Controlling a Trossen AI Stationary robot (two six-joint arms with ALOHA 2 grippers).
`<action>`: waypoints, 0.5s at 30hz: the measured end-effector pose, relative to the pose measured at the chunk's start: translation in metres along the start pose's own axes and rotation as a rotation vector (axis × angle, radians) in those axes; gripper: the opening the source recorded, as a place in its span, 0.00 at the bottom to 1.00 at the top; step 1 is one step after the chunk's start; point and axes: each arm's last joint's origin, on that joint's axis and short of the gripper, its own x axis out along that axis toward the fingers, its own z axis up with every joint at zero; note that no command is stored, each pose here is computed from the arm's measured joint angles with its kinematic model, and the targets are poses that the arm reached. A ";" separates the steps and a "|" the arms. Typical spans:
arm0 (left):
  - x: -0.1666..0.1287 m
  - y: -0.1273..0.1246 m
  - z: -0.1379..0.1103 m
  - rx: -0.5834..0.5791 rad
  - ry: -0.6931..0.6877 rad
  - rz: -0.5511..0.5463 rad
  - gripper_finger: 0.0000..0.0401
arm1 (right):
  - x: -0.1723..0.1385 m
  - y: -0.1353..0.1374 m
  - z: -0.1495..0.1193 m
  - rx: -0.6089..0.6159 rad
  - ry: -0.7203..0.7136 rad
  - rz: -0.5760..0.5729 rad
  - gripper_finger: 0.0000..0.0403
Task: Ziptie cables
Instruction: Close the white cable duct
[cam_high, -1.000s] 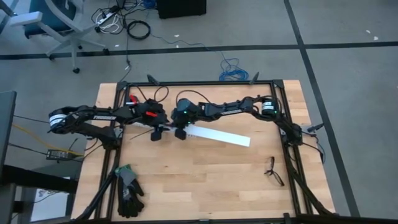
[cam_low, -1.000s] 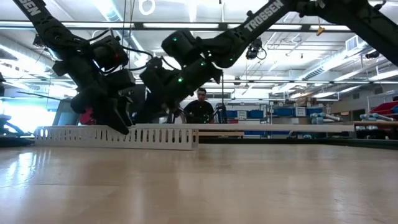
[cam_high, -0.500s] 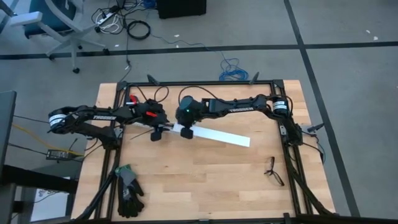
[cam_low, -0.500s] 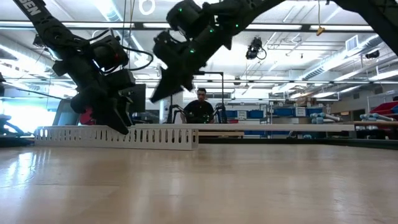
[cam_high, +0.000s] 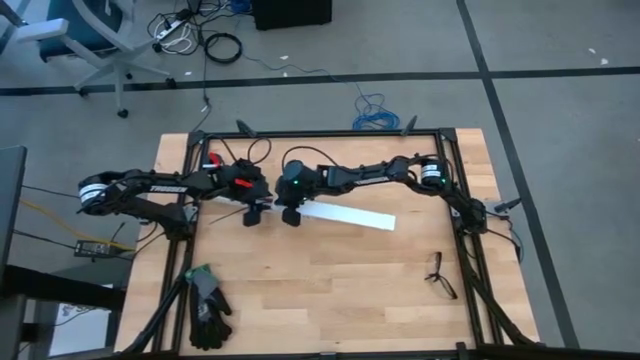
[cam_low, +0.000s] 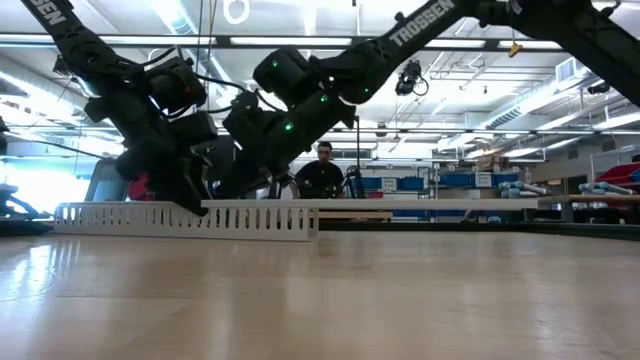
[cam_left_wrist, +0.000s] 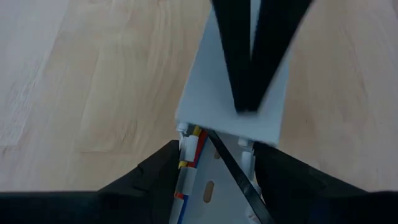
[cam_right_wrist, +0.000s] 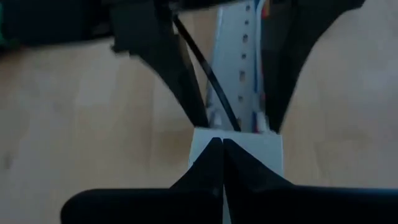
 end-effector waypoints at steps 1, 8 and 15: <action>0.000 0.000 0.000 -0.005 -0.001 0.000 0.51 | -0.005 0.004 0.005 -0.033 -0.015 -0.007 0.00; 0.000 0.001 0.000 -0.014 0.016 0.038 0.53 | -0.035 0.027 0.031 -0.128 -0.074 -0.015 0.00; 0.000 0.000 -0.001 -0.016 0.033 0.035 0.66 | -0.035 0.028 0.030 -0.122 -0.064 -0.015 0.00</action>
